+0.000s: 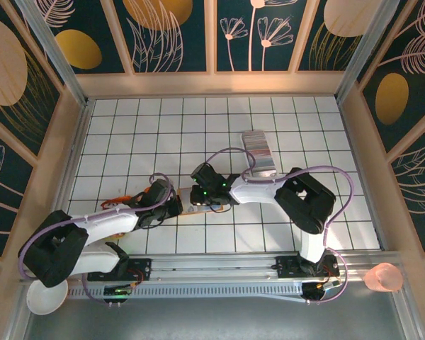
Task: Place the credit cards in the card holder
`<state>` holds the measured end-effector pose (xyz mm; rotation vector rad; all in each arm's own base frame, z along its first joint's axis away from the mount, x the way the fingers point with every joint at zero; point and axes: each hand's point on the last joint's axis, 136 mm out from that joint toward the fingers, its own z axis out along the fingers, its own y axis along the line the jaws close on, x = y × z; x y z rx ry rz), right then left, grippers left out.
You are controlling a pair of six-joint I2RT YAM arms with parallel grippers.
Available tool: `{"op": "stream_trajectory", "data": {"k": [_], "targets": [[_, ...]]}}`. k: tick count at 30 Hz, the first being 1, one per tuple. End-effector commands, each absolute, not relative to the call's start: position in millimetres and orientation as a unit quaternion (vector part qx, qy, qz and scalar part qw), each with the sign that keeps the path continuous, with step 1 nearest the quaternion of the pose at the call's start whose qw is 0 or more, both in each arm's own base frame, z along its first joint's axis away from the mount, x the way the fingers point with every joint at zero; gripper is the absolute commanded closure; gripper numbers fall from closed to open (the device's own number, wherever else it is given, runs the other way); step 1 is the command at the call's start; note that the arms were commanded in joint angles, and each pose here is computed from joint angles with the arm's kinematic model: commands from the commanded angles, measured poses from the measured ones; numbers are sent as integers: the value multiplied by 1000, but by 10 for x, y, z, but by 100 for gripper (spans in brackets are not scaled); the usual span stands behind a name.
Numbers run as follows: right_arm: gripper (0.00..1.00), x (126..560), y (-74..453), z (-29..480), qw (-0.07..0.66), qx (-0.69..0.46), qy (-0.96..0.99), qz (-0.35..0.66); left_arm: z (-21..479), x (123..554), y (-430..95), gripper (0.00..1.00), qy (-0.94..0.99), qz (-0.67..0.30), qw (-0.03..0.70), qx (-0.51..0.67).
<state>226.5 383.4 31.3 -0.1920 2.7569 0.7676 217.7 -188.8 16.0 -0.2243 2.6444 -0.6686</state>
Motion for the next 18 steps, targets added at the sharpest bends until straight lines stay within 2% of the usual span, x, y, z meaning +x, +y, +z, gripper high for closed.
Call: {"op": "stream_trajectory", "data": {"k": [1, 7, 13, 18], "targets": [[77, 2285, 3854, 489, 159, -68, 950, 260, 154, 2081, -1824, 94, 949, -235, 193, -84], [69, 2372, 3624, 724, 202, -57, 952, 224, 398, 2132, -1840, 89, 939, -253, 217, -89], [69, 2303, 3421, 921, 225, -38, 948, 223, 562, 2127, -1890, 89, 931, -277, 222, -89], [69, 2164, 3224, 797, 222, -11, 952, 209, 564, 2076, -2027, 91, 928, -306, 198, -74]]}}
